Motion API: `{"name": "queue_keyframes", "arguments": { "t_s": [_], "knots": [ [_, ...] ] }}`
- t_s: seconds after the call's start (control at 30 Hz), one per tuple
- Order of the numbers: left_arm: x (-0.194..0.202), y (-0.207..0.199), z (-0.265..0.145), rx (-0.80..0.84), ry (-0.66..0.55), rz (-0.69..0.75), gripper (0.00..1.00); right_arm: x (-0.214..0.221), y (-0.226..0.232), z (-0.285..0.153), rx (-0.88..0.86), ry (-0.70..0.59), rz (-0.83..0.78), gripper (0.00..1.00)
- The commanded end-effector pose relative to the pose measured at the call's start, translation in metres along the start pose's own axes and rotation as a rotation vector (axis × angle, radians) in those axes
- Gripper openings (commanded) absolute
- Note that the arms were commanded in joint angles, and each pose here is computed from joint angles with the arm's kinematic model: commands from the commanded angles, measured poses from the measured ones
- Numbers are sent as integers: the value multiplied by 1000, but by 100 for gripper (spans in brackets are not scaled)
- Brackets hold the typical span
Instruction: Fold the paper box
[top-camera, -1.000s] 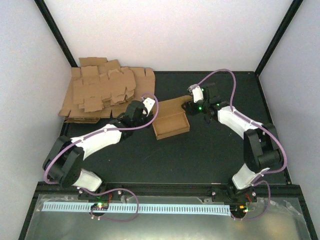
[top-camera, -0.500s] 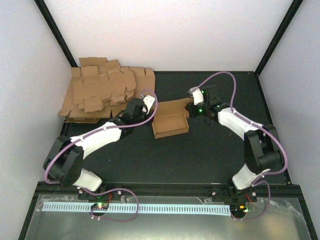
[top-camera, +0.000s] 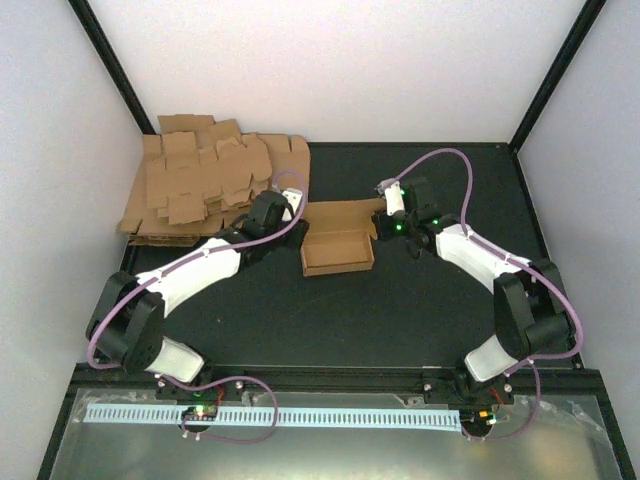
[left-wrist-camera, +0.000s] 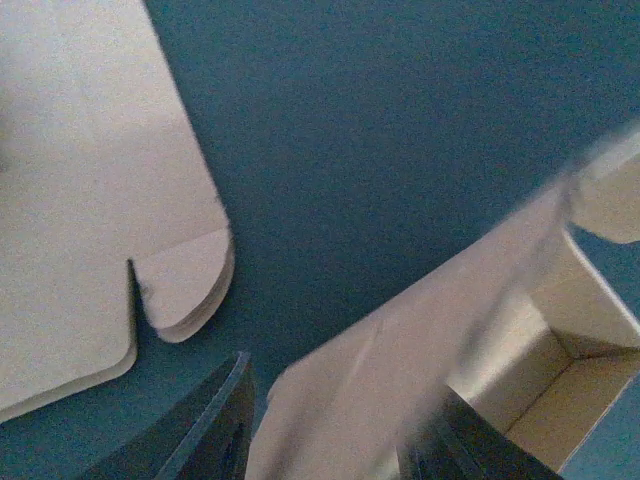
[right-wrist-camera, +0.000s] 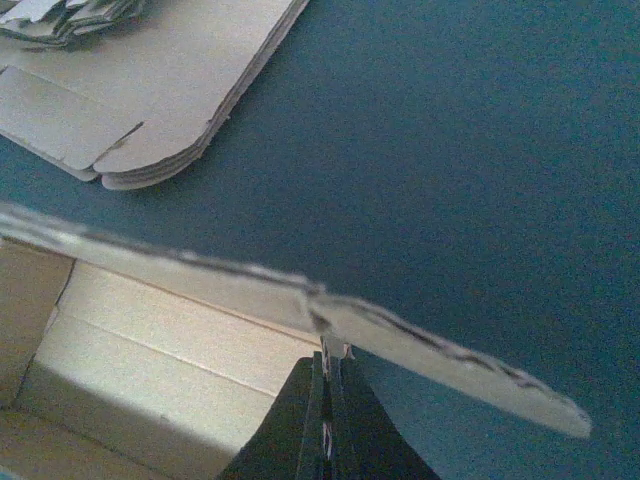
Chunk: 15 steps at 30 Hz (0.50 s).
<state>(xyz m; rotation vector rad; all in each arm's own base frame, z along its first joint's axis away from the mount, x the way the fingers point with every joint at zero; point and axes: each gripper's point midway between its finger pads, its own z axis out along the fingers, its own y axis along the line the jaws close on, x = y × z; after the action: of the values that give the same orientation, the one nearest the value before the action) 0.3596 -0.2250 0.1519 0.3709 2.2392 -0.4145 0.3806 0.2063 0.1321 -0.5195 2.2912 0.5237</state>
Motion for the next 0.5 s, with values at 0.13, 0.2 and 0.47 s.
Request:
{"name": "queue_keyframes", "arguments": {
  "t_s": [0.13, 0.2, 0.47],
  "knots": [
    [2, 14, -16, -49, 43, -15, 39, -23, 3, -10, 45, -51, -32, 2],
    [-2, 12, -17, -40, 29, -4, 38, -23, 4, -9, 48, -48, -39, 2],
    [-20, 30, -17, -61, -9, 1, 45, -25, 6, -9, 51, -42, -50, 2]
  ]
}}
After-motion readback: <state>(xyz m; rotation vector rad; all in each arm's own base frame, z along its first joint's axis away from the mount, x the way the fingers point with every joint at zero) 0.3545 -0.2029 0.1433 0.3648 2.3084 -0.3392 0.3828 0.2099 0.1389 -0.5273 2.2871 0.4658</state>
